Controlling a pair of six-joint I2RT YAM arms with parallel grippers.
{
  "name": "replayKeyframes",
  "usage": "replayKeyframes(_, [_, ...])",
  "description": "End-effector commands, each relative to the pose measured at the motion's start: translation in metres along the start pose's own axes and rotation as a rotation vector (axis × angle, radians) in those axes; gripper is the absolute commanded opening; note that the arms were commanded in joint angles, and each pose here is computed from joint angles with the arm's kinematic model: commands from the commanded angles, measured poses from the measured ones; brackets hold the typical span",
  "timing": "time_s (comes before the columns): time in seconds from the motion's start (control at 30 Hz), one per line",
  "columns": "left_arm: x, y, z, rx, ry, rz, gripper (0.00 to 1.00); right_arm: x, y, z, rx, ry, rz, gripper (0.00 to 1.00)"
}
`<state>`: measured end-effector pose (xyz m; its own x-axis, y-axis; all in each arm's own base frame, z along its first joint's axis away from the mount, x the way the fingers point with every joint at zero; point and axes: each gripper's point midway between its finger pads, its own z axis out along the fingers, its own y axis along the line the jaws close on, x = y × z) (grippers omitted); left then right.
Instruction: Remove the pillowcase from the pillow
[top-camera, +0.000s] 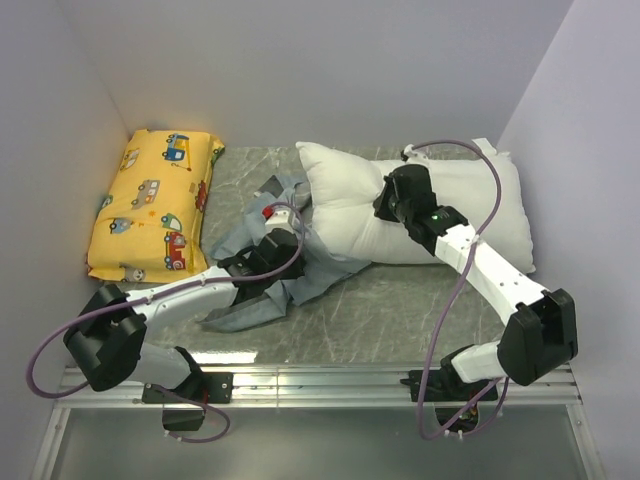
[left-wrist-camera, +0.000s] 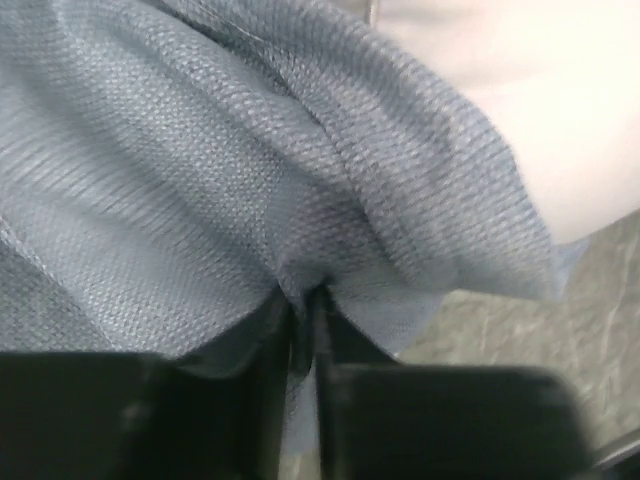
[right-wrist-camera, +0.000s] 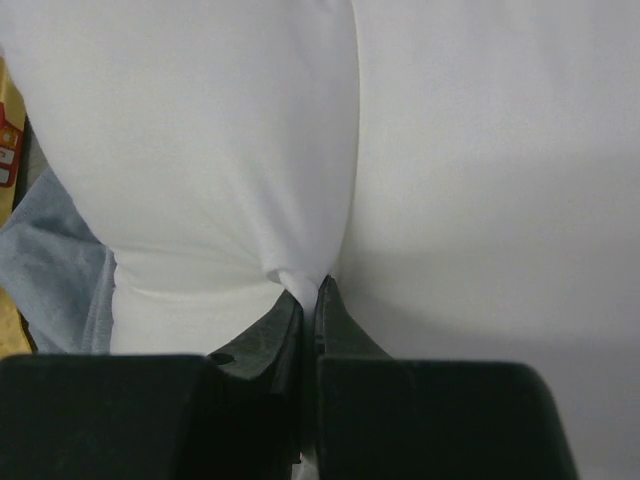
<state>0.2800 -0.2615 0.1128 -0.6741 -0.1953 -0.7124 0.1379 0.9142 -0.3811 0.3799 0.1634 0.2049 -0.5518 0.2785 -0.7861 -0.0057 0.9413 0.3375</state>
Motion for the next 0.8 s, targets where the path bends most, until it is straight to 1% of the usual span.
replayKeyframes(0.0, [0.000, 0.021, 0.005, -0.089, -0.048, -0.015, 0.07, -0.059, 0.015, -0.016, -0.008, -0.156, 0.021, 0.00])
replayKeyframes(0.03, [-0.001, 0.027, 0.005, -0.120, -0.058, -0.015, 0.01, -0.062, 0.015, -0.017, -0.005, -0.161, 0.015, 0.00])
replayKeyframes(0.13, [-0.001, 0.044, 0.004, -0.187, -0.063, -0.030, 0.00, -0.075, 0.012, -0.022, 0.028, -0.183, 0.005, 0.00])
replayKeyframes(0.17, [-0.006, 0.054, 0.004, -0.213, -0.074, -0.057, 0.01, -0.085, 0.012, -0.026, 0.036, -0.201, 0.009, 0.00])
replayKeyframes(0.2, [-0.001, 0.064, 0.004, -0.231, -0.063, -0.069, 0.00, -0.089, 0.005, -0.028, 0.055, -0.203, 0.013, 0.00])
replayKeyframes(0.27, [0.000, 0.070, 0.004, -0.214, -0.056, -0.111, 0.00, -0.100, 0.002, -0.033, 0.056, -0.218, 0.022, 0.00])
replayKeyframes(0.3, [0.006, 0.086, 0.005, -0.235, -0.045, -0.133, 0.00, -0.110, -0.003, -0.037, 0.067, -0.233, 0.033, 0.00])
replayKeyframes(0.33, [0.005, 0.087, 0.006, -0.222, -0.053, -0.152, 0.00, -0.115, -0.004, -0.040, 0.063, -0.239, 0.033, 0.00])
replayKeyframes(0.4, [0.016, 0.097, 0.007, -0.233, -0.032, -0.172, 0.00, -0.130, -0.004, -0.048, 0.065, -0.261, 0.038, 0.00])
replayKeyframes(0.53, [0.031, 0.105, 0.013, -0.251, -0.006, -0.185, 0.00, -0.148, 0.001, -0.062, 0.033, -0.291, 0.047, 0.00])
replayKeyframes(0.6, [0.035, 0.104, 0.015, -0.235, 0.005, -0.202, 0.00, -0.153, 0.008, -0.069, 0.002, -0.296, 0.053, 0.00])
replayKeyframes(0.67, [0.028, 0.091, 0.020, -0.174, -0.013, -0.206, 0.00, -0.148, 0.023, -0.071, -0.066, -0.274, 0.051, 0.00])
replayKeyframes(0.73, [0.015, 0.079, 0.021, -0.128, -0.039, -0.207, 0.10, -0.142, 0.036, -0.068, -0.088, -0.263, 0.048, 0.00])
replayKeyframes(0.77, [0.009, 0.075, 0.021, -0.117, -0.051, -0.199, 0.22, -0.136, 0.047, -0.067, -0.089, -0.260, 0.031, 0.00])
